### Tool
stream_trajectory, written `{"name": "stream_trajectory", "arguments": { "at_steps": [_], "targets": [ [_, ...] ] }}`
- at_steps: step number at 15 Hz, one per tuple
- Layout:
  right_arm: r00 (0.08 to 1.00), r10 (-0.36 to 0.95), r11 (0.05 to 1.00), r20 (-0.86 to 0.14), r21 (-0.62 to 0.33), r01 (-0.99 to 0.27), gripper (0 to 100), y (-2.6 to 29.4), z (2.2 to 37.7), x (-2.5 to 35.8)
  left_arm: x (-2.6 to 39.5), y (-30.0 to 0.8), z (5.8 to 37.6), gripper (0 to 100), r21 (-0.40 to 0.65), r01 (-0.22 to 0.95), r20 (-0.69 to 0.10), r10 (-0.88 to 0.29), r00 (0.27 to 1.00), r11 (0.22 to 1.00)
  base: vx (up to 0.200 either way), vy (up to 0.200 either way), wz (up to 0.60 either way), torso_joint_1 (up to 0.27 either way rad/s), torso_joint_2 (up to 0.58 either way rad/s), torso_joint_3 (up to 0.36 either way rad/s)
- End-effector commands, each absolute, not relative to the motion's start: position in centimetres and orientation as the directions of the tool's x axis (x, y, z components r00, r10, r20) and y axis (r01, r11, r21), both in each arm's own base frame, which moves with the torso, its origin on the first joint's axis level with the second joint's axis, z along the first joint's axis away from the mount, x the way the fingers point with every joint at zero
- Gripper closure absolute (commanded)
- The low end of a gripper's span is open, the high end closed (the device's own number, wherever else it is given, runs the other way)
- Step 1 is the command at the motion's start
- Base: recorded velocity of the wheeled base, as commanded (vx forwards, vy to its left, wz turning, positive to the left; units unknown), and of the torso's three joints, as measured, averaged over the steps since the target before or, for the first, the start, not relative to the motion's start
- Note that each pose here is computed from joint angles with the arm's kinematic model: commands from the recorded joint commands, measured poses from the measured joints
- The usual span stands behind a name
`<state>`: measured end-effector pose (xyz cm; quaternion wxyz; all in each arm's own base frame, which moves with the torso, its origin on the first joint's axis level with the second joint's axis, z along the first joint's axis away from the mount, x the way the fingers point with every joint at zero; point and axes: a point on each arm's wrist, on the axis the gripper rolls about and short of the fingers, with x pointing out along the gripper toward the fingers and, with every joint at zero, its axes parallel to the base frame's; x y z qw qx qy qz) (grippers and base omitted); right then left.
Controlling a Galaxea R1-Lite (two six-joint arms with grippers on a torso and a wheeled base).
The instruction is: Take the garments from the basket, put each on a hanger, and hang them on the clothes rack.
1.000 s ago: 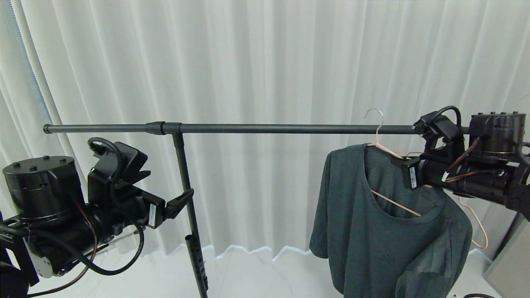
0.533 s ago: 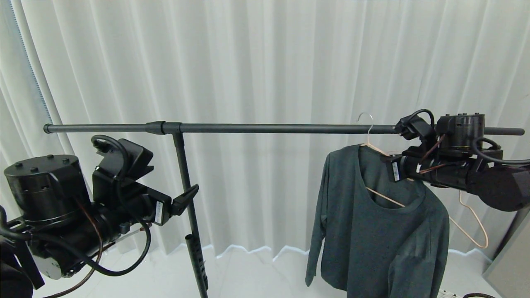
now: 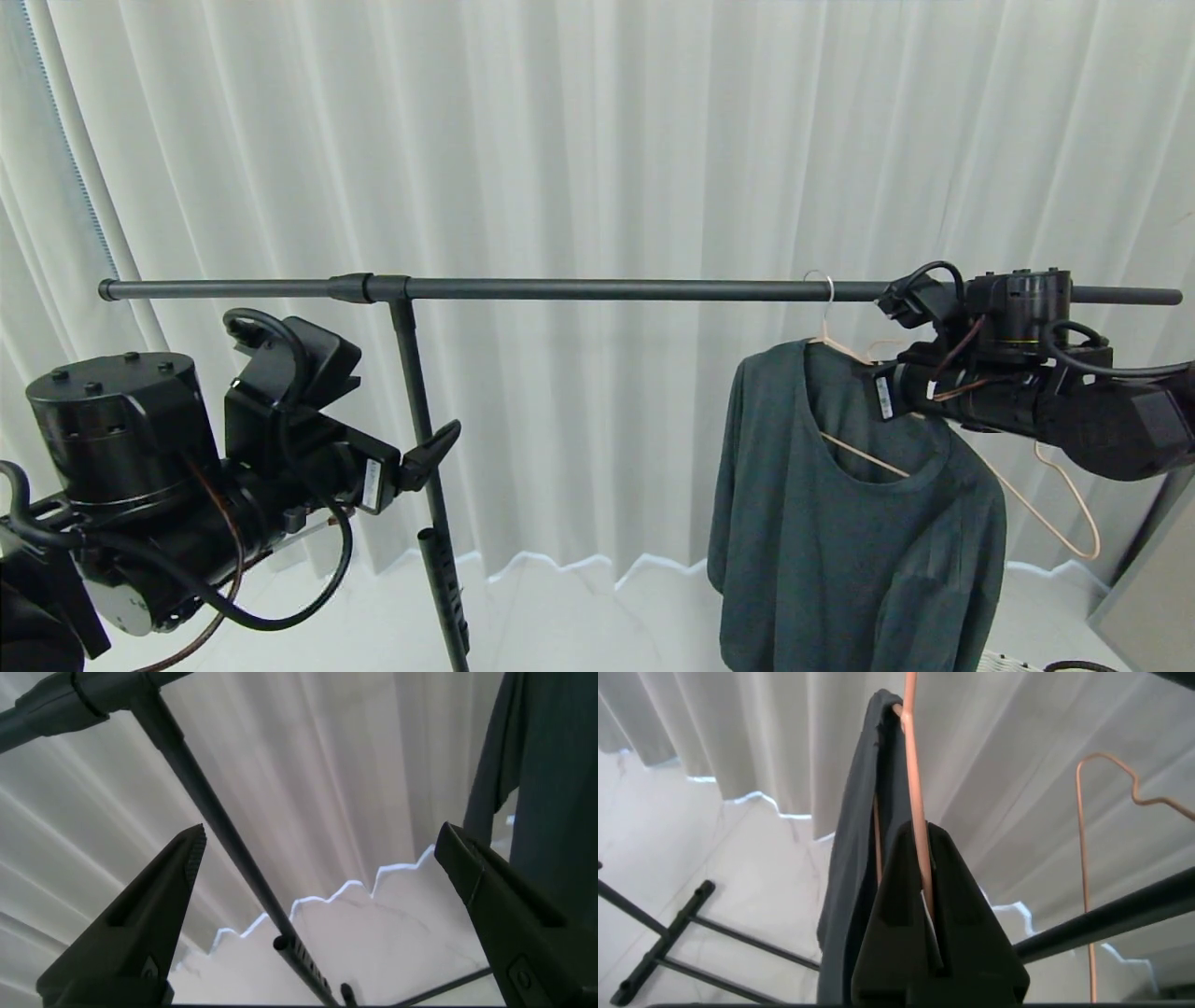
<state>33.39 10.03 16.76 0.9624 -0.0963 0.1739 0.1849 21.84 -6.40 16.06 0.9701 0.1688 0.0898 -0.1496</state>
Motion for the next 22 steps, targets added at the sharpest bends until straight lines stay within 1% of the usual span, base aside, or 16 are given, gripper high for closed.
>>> {"name": "stream_trajectory", "arguments": {
  "at_steps": [1,4,8,9,10,11,13,14,17,19,21,22],
  "targets": [
    [0.873,0.318,0.914,-0.371,-0.124,-0.386,0,10.0,16.9,33.0,21.9,-6.4,16.1,0,0.302,0.313,-0.225,-0.252,0.941,0.900,0.000,0.000,0.00,0.000,0.00,0.000],
    [0.884,0.303,0.919,-0.357,-0.136,-0.370,0,10.0,17.9,31.4,21.9,-6.1,16.1,0,0.306,0.287,-0.225,-0.224,0.948,0.908,0.000,0.000,0.00,0.000,0.00,0.000],
    [0.906,0.323,0.918,-0.274,-0.141,-0.370,0,8.9,20.9,26.9,22.1,-5.2,15.9,0,0.312,0.227,-0.229,-0.159,0.960,0.923,0.000,0.000,0.00,0.000,0.00,0.000],
    [0.909,0.325,0.919,-0.261,-0.142,-0.369,0,8.7,21.3,26.3,22.0,-5.1,15.8,0,0.313,0.218,-0.232,-0.148,0.961,0.924,0.000,0.000,0.00,0.000,0.00,0.000],
    [0.919,0.309,0.925,-0.246,-0.148,-0.350,0,7.8,21.6,24.3,21.7,-4.6,15.3,0,0.322,0.176,-0.250,-0.096,0.963,0.930,0.000,0.000,0.00,0.000,0.00,0.000],
    [0.929,0.274,0.935,-0.250,-0.156,-0.318,0,7.0,21.4,23.2,21.5,-4.4,15.0,0,0.324,0.155,-0.263,-0.069,0.962,0.933,-0.200,0.000,0.00,0.002,0.01,0.002],
    [0.943,0.206,0.951,-0.260,-0.176,-0.256,0,6.4,20.9,21.7,21.2,-4.1,14.7,0,0.324,0.135,-0.274,-0.044,0.961,0.936,-0.200,0.000,0.00,0.012,0.00,0.002],
    [0.951,0.175,0.952,-0.256,-0.204,-0.230,0,6.1,20.9,21.2,21.1,-3.6,14.4,0,0.324,0.120,-0.284,-0.025,0.959,0.938,-0.200,0.000,0.00,0.022,0.01,0.007],
    [0.967,0.082,0.925,-0.242,-0.344,-0.165,0,5.1,20.8,19.7,20.2,-2.3,13.3,0,0.325,0.080,-0.326,0.032,0.945,0.942,-0.200,0.000,0.00,-0.007,0.00,0.004],
    [0.970,0.056,0.909,-0.236,-0.390,-0.147,0,4.3,20.6,18.7,19.0,-1.9,12.7,0,0.312,0.074,-0.346,0.041,0.937,0.947,-0.200,0.000,0.00,0.002,0.00,0.000],
    [0.968,0.010,0.892,-0.251,-0.436,-0.122,0,3.5,19.9,18.1,17.8,-1.8,12.2,0,0.297,0.069,-0.360,0.045,0.932,0.952,-0.200,0.000,0.00,0.002,0.00,-0.002],
    [0.966,-0.014,0.884,-0.257,-0.454,-0.108,0,3.1,19.6,17.9,17.1,-1.4,11.8,0,0.302,0.051,-0.375,0.069,0.925,0.952,-0.200,0.000,0.00,-0.002,0.00,0.002]
  ]
}}
